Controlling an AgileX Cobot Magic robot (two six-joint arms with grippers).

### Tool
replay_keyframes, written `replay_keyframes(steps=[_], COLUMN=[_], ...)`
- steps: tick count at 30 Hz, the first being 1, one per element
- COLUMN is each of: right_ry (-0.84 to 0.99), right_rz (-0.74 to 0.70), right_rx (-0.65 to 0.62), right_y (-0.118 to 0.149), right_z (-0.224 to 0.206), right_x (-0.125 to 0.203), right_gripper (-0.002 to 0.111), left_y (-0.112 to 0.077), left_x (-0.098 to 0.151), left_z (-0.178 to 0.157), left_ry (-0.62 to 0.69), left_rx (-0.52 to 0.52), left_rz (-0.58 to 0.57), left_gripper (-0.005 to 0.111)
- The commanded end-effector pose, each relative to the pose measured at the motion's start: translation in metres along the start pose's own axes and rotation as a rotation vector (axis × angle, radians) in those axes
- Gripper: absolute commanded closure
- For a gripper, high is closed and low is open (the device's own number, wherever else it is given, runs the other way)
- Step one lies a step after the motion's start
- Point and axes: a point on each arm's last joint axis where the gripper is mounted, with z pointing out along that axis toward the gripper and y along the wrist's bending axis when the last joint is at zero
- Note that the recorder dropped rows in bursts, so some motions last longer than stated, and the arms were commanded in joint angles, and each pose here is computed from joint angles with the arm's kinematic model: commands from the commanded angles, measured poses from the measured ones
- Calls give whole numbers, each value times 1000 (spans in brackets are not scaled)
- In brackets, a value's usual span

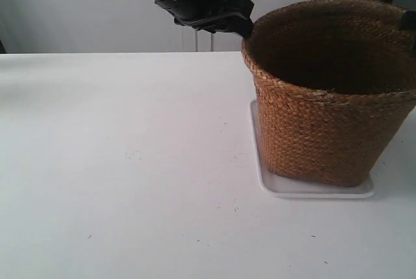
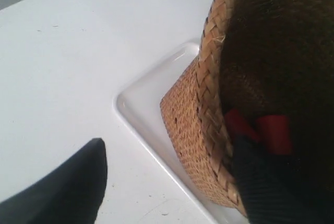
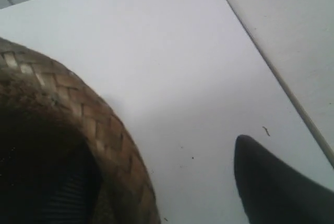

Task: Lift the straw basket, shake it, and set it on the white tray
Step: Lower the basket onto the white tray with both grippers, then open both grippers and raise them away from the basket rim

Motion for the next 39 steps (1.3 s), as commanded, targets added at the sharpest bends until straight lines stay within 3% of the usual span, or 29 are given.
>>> replay_keyframes(steps=[1,6,10,15,18,23,26,32,39], right_ry=[-142,-268,-236,-212,-277,-487,-640,-907,-1176], right_rz=[5,102,196,134,119,164,140,91,63], right_rx=[-29,-129,-180,-200,-251,-335,-357,-385,-412], right_y=[-4,0,2,6,8,3,-7,-29,-58], right_z=[-23,-53,-60,-54,-69,-134,-188,-276,-358], right_x=[-16,-27,-25,-22,-27,-35,-30,9,90], right_gripper=[47,54,57,58,72,109,108,108,108], left_y=[3,-1,-2,-3,-1,-9,-20,-43,-58], left_x=[-2,-7,-6,-4,-5,-17,-18,-1,63], left_z=[-10,-16,-16,-16,-24,-71,-104,-163,-218], left_ry=[8,-30,-20,0,7,-44,-81,-266,-476], left_rx=[-49,-30,-22,-15,-56,-147,-139,-111,-145], left_rz=[51,34,33,33,80,125,131,150,180], left_gripper=[35,35,35,36,39,53,55,55,55])
